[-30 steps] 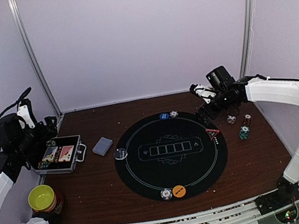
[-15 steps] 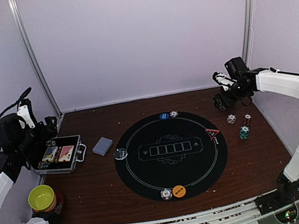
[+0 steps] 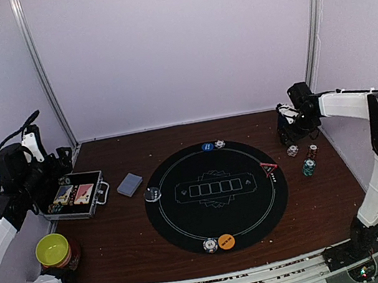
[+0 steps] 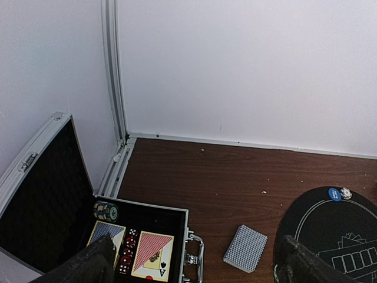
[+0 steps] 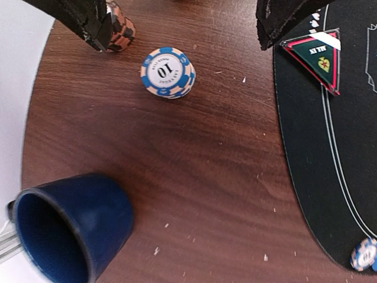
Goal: Distribute texas hold em gaming equipment
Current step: Pick up the pile of poker chips from the pile of poker chips.
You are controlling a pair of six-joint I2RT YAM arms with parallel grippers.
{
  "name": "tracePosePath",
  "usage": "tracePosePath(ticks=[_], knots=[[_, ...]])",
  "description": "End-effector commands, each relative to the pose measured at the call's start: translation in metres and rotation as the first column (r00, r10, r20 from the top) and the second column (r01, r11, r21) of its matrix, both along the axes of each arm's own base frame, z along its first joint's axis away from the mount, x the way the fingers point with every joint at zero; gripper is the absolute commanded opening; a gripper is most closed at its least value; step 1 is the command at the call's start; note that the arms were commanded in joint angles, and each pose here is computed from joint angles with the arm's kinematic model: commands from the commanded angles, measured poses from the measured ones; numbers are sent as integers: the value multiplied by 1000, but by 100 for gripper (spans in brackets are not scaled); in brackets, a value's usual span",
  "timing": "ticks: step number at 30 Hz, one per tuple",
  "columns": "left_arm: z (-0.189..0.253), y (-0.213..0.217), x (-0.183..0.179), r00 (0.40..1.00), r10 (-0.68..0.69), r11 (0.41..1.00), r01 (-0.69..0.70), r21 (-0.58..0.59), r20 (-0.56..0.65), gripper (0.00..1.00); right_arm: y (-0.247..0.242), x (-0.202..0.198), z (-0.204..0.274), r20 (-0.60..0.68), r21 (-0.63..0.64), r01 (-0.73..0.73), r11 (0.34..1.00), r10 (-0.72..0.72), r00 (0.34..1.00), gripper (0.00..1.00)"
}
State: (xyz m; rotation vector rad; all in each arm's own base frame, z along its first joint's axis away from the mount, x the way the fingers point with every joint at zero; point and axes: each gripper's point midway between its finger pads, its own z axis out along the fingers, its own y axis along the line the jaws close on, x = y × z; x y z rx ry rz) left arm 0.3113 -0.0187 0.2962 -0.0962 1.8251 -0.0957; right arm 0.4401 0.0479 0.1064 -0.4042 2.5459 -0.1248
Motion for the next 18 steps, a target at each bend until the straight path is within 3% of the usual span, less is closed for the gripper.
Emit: tracePosePath(ticks=[1,18], knots=[[13,2,-1,999,3,1000,-3,-8,40,98,1,3,-11,-38,7,-11,1000,12,999,85],[14,1,-1,999,-1,1000,1,-11,44,98,-25,6,-47,-92,31,84,996,-81,992,74]])
